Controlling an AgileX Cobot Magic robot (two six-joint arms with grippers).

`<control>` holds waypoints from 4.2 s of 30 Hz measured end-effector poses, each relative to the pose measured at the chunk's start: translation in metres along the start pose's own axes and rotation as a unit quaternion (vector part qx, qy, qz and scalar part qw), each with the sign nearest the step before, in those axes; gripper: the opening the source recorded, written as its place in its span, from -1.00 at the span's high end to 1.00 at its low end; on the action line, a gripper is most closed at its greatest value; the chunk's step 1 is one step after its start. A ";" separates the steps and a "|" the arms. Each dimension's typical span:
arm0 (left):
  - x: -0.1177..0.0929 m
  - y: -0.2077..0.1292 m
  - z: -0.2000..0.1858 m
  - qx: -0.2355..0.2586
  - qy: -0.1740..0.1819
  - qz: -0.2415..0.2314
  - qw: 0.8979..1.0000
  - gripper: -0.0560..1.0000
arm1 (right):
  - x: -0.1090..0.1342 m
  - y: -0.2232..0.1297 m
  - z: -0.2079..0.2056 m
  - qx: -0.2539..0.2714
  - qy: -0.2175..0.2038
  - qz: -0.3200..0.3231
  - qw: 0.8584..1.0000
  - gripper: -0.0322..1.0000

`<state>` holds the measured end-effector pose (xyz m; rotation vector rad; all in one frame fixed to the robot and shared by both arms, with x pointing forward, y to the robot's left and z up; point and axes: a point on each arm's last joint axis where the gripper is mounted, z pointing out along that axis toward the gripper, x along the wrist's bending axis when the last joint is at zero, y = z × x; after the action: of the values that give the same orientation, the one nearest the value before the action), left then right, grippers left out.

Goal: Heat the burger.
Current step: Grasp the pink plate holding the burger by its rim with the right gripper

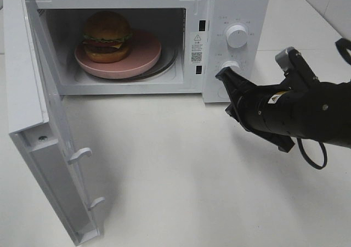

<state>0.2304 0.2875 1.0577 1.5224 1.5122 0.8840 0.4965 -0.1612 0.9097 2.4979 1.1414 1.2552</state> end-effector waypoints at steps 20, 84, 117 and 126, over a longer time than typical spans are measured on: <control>0.000 0.000 0.000 0.000 0.000 0.000 1.000 -0.97 | 0.022 -0.015 -0.039 0.254 -0.026 -0.394 0.883 0.90; 0.000 0.000 0.000 0.000 0.000 0.000 1.000 -0.97 | 0.082 0.012 -0.045 0.164 0.068 -0.947 0.269 -0.92; 0.000 0.000 0.000 0.000 0.000 0.000 1.000 -0.97 | 0.154 -0.028 0.033 0.110 0.089 -0.957 0.253 -0.81; 0.000 0.000 0.000 0.000 0.000 0.000 1.000 -0.97 | 0.167 -0.043 0.061 0.104 0.095 -0.958 0.250 -0.79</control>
<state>0.2304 0.2875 1.0577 1.5224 1.5122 0.8840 0.5788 -0.0054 0.9597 -0.5011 2.4904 0.2251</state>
